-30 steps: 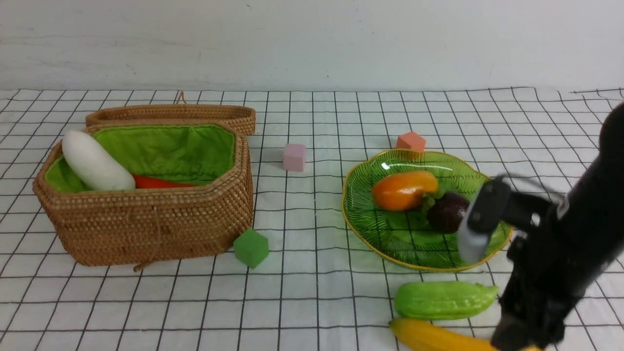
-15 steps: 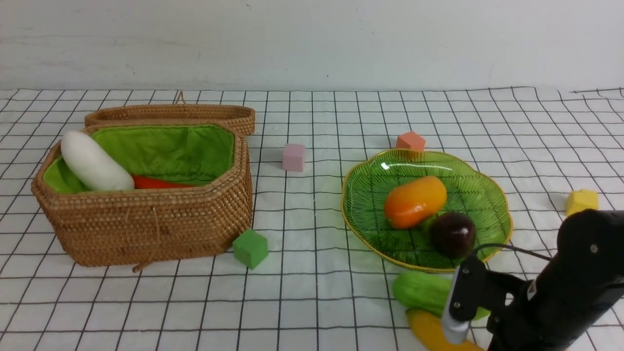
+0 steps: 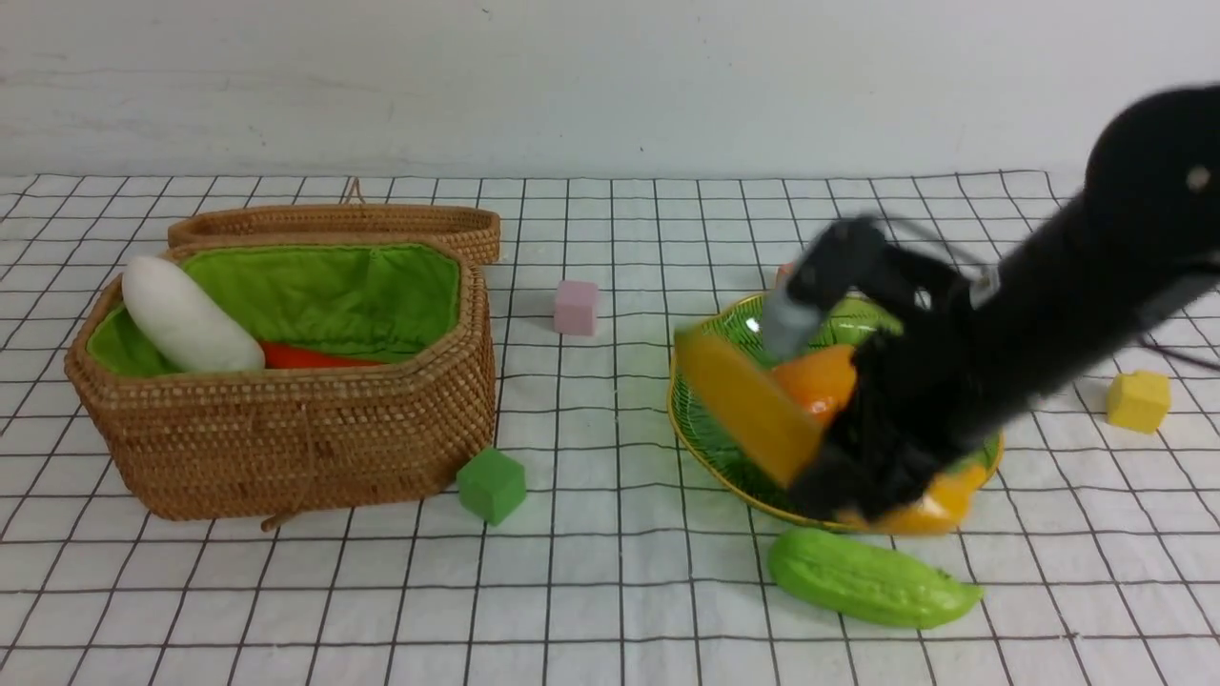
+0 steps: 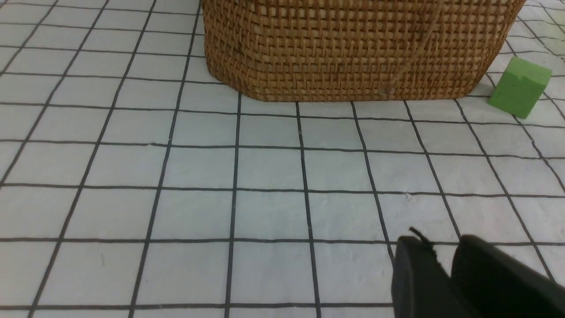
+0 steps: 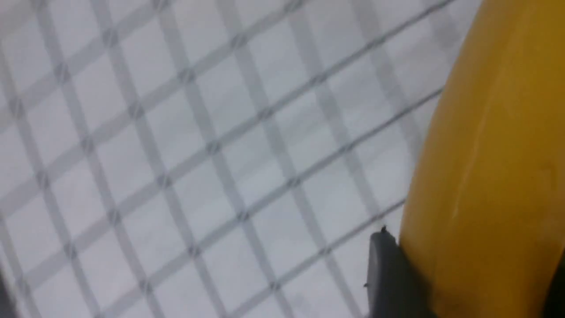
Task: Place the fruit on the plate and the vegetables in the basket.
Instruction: Use the right arm to grab a banana and put it into the right plate, then take a chayote with your right arm and place it on the basket on the left.
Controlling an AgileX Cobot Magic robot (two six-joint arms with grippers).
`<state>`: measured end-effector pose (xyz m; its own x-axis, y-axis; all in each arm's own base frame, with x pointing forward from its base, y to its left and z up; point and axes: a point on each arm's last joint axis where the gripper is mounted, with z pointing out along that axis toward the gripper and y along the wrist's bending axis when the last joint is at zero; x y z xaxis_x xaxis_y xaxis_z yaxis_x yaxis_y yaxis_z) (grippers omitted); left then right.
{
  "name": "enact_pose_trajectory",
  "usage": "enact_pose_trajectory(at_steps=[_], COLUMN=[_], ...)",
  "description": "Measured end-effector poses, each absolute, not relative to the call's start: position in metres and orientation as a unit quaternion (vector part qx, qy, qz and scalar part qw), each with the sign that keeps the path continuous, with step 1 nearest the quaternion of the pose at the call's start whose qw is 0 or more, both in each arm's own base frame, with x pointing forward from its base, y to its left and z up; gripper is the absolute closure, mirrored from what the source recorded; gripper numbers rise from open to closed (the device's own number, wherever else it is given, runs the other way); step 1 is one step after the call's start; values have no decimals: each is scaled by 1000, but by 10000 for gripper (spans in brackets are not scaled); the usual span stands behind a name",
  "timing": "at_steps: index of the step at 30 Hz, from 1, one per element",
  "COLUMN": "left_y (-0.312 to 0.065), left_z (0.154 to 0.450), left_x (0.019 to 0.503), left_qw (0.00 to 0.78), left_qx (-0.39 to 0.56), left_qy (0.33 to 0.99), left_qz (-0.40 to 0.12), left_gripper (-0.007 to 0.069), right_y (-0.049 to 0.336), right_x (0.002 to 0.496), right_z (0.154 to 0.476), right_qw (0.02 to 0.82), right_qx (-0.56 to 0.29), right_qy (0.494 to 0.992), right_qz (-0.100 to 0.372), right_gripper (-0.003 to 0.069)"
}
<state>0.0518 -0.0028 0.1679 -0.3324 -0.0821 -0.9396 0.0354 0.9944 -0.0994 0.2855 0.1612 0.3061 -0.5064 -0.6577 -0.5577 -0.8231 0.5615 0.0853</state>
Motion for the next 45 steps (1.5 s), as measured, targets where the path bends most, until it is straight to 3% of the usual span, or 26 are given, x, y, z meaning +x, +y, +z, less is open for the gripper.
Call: enact_pose_trajectory(at_steps=[1, 2, 3, 6, 15, 18, 19, 22, 25, 28, 32, 33, 34, 35, 37, 39, 45], left_y=[-3, -3, -3, -3, -3, -3, -3, -3, -3, -3, -3, -3, -3, -3, -3, -3, -3], left_z=[168, 168, 168, 168, 168, 168, 168, 168, 168, 168, 168, 168, 168, 168, 168, 168, 168], left_x=[52, 52, 52, 52, 52, 52, 52, 52, 52, 52, 52, 52, 52, 52, 52, 52, 52], left_qw=[578, 578, 578, 578, 578, 578, 578, 578, 578, 578, 578, 578, 578, 578, 578, 578, 578], left_qx=[-14, -14, -14, -14, -14, -14, -14, -14, -14, -14, -14, -14, -14, -14, -14, -14, -14], left_qy=[815, 815, 815, 815, 815, 815, 815, 815, 815, 815, 815, 815, 815, 815, 815, 815, 815], left_qz=[-51, -51, -51, -51, -51, -51, -51, -51, -51, -51, -51, -51, -51, -51, -51, -51, -51], left_gripper=[500, 500, 498, 494, 491, 491, 491, 485, 482, 482, 478, 478, 476, 475, 474, 471, 465], right_y=[159, 158, 154, 152, 168, 169, 170, 169, 163, 150, 127, 126, 121, 119, 117, 114, 107], right_x=[306, 310, 328, 365, 412, 417, 418, 418, 413, 402, 360, 356, 338, 330, 317, 307, 298], right_z=[319, 319, 323, 312, 230, 221, 218, 220, 235, 262, 318, 322, 328, 331, 324, 296, 236], right_qw=[276, 277, 293, 298, 245, 240, 240, 245, 248, 265, 283, 285, 262, 257, 232, 191, 136], right_qx=[-345, -331, -241, -55, 144, 168, 171, 152, 122, 68, -155, -170, -253, -282, -322, -368, -394], right_qy=[877, 881, 900, 912, 905, 899, 899, 901, 905, 909, 916, 915, 910, 905, 900, 895, 898], right_qz=[190, 192, 215, 278, 316, 325, 325, 324, 323, 314, 239, 230, 198, 189, 179, 165, 138], right_gripper=[337, 337, 337, 337, 330, 275, 214, 57, -13, -14, 36, 39, 57, 64, 69, 69, 68])
